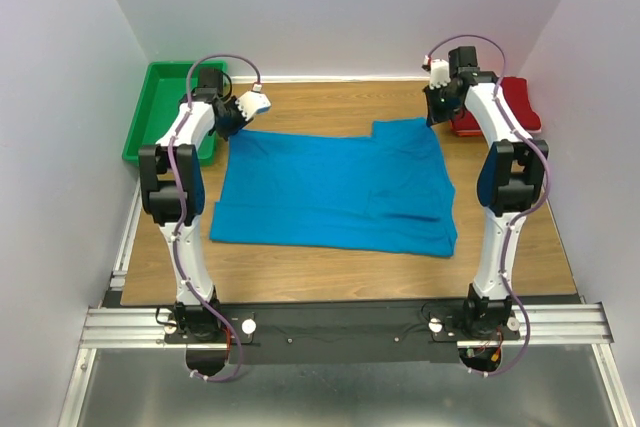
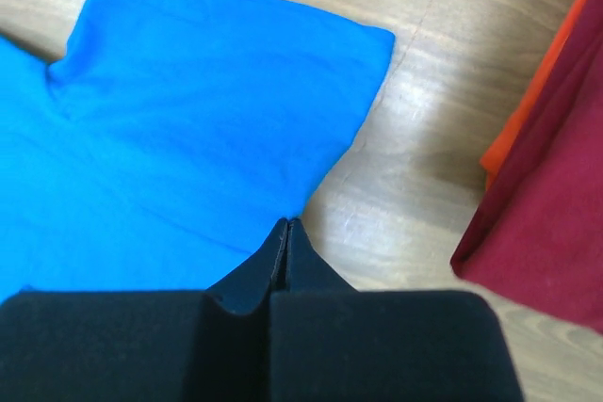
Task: Fold and stack the t-shirts
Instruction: Fold the tshirt
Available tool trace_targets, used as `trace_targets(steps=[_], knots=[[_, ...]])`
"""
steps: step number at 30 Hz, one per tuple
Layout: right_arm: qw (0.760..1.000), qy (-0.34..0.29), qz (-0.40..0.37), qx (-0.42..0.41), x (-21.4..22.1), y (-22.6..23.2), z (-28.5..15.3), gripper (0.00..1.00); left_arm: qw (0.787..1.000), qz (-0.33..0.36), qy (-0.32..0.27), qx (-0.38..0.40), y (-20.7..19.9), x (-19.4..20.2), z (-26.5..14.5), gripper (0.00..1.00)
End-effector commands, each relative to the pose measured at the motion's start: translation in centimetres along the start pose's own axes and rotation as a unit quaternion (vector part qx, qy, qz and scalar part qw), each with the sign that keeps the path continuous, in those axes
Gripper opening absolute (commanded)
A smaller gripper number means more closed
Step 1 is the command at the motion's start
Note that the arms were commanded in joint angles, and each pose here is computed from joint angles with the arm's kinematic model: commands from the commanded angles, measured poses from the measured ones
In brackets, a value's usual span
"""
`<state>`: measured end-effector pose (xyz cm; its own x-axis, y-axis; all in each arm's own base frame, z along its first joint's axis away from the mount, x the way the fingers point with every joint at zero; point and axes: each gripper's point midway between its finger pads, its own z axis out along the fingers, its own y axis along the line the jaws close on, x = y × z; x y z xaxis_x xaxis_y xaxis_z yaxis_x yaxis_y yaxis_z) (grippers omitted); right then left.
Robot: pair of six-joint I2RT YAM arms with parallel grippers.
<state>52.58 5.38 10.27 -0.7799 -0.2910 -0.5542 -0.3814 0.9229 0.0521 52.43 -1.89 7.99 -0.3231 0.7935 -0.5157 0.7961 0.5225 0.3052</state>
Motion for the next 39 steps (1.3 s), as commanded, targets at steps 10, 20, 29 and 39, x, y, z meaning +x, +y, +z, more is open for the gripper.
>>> trace_targets(steps=[10,20,29,39], knots=[[1.000,0.003,-0.016,-0.010,2.1,1.9,-4.2,0.00,0.998,0.038,-0.030,-0.044,0.3,-0.5,-5.4,0.00],[1.000,0.012,-0.011,-0.025,4.5,3.6,-6.3,0.00,0.998,0.049,-0.031,-0.035,-1.9,1.1,-7.0,0.00],[0.998,0.036,-0.001,-0.044,8.8,5.6,-8.0,0.00,0.996,0.078,-0.028,-0.033,-4.7,2.9,-8.2,0.00],[0.996,0.077,0.002,-0.044,13.6,6.0,-6.4,0.00,0.995,0.100,0.016,-0.007,-8.0,6.7,-6.6,0.00]])
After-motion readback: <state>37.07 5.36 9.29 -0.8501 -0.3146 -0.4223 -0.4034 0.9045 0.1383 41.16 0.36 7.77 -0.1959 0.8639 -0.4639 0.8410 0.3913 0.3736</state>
